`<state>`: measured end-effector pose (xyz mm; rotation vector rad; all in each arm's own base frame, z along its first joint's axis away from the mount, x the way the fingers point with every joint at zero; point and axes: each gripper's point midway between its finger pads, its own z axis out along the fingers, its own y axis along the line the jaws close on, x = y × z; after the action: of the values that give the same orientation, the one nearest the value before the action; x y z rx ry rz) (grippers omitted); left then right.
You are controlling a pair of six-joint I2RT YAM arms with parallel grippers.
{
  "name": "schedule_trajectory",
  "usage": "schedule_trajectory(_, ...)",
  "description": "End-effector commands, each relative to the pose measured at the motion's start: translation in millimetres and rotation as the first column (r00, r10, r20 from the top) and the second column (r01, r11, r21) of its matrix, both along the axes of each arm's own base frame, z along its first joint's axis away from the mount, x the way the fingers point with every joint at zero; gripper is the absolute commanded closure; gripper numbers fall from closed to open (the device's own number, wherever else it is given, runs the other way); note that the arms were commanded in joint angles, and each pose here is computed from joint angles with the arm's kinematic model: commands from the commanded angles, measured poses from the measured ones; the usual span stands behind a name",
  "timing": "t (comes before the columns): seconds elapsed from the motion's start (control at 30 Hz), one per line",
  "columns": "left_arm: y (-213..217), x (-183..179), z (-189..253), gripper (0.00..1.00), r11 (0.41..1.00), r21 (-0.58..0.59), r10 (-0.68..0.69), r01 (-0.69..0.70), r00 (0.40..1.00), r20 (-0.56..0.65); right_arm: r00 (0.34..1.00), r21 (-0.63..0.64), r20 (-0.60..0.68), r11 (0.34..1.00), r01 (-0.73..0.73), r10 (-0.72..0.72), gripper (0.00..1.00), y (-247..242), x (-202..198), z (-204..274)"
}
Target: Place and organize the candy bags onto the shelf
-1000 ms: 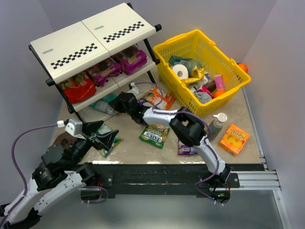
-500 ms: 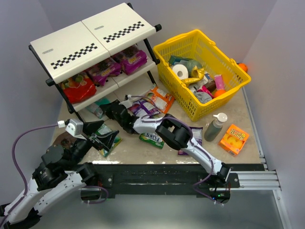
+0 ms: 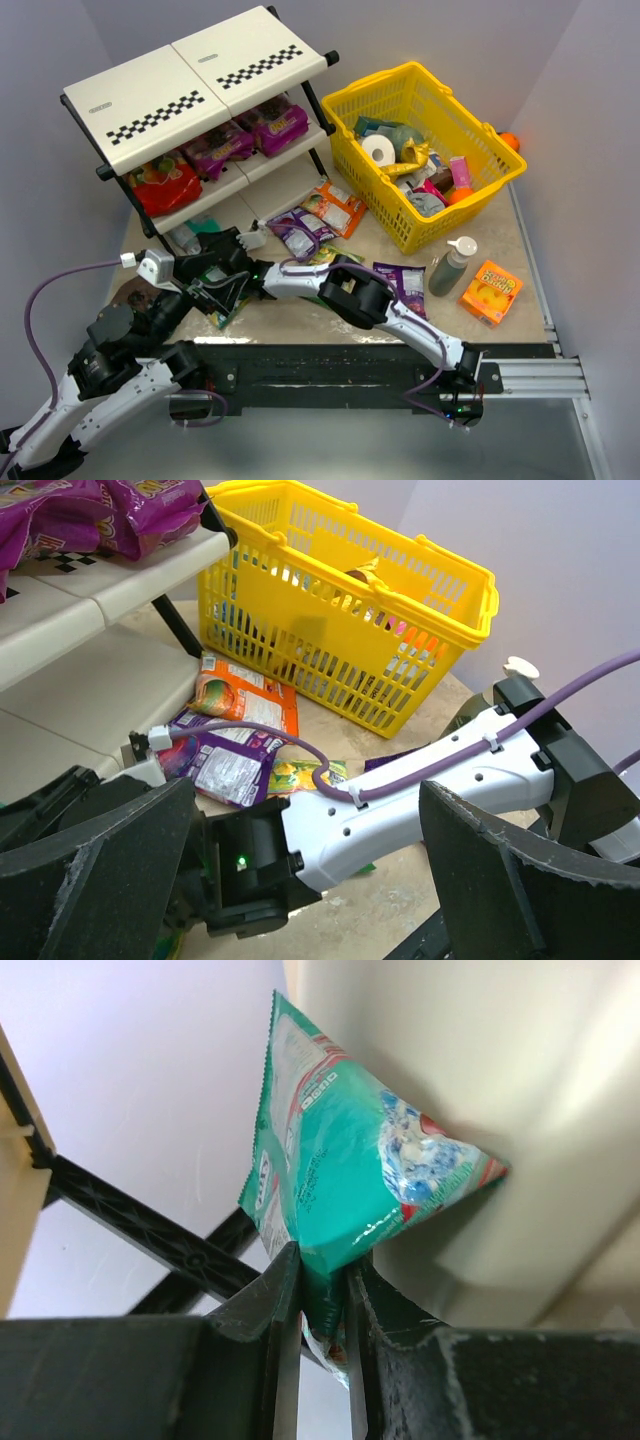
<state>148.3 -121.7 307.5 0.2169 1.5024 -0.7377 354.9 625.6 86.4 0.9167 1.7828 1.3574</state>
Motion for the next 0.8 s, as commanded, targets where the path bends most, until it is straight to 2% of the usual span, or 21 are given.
schedule_trajectory(0.0,2,3,6,0.00,1.000,-0.002,0.015,-0.015,0.999,0.028,0.989,0.079,0.041,0.987,0.140,-0.144,0.81,-12,17,47)
schedule_trajectory(0.1,2,3,6,0.00,1.000,-0.004,0.018,-0.018,0.999,0.027,0.985,0.059,0.072,0.987,0.150,-0.154,0.59,-14,19,53)
schedule_trajectory(0.13,2,3,6,0.00,1.000,-0.004,0.018,-0.018,0.999,0.027,0.985,0.063,0.082,0.987,0.149,-0.154,0.47,-15,20,56)
schedule_trajectory(0.23,3,3,5,0.00,1.000,-0.001,0.023,-0.023,0.999,0.027,0.985,0.054,0.105,0.990,0.134,-0.139,0.34,-15,18,64)
schedule_trajectory(0.27,3,3,5,0.00,1.000,-0.003,0.021,-0.021,0.999,0.026,0.985,0.045,0.110,0.991,0.129,-0.133,0.32,-15,17,65)
schedule_trajectory(0.6,4,4,5,0.00,1.000,-0.003,0.030,-0.030,0.999,0.025,0.994,-0.069,0.096,0.996,0.050,-0.044,0.45,-22,2,60)
schedule_trajectory(0.7,4,4,4,0.01,1.000,0.000,0.031,-0.031,0.999,0.020,0.997,-0.075,0.072,0.997,0.033,-0.027,0.50,-20,-1,51)
schedule_trajectory(0.77,4,4,4,0.00,0.999,-0.001,0.034,-0.034,0.999,0.019,0.998,-0.071,0.058,0.997,0.021,-0.017,0.57,-18,-4,47)
